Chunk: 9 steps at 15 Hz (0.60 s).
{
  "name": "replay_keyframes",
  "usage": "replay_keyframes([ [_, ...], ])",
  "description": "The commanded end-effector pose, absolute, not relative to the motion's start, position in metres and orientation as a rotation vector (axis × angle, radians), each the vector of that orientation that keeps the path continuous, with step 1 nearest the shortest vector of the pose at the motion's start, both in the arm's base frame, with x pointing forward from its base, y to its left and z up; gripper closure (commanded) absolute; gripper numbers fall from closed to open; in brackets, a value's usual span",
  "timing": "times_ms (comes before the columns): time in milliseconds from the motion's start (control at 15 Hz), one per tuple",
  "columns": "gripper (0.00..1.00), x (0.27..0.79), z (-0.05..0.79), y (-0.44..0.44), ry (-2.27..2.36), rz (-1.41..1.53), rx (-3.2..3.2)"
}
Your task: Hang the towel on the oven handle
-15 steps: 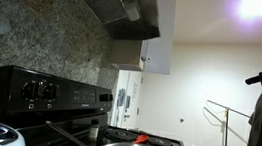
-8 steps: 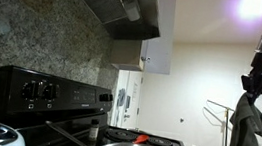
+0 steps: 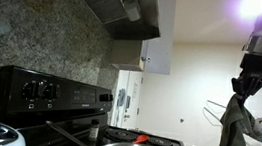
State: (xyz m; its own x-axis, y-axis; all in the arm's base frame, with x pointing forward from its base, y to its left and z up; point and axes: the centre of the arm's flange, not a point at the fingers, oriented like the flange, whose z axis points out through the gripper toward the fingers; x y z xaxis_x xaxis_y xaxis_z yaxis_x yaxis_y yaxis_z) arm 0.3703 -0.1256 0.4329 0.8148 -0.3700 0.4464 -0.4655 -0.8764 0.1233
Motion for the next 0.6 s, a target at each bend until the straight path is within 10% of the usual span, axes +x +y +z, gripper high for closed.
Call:
replay_keyframes([
  [0,0.99,0.385,0.431,-0.112,-0.552,0.547,2.727],
  [533,0.96,0.381,0.402,-0.107,-0.364,0.474,2.792],
])
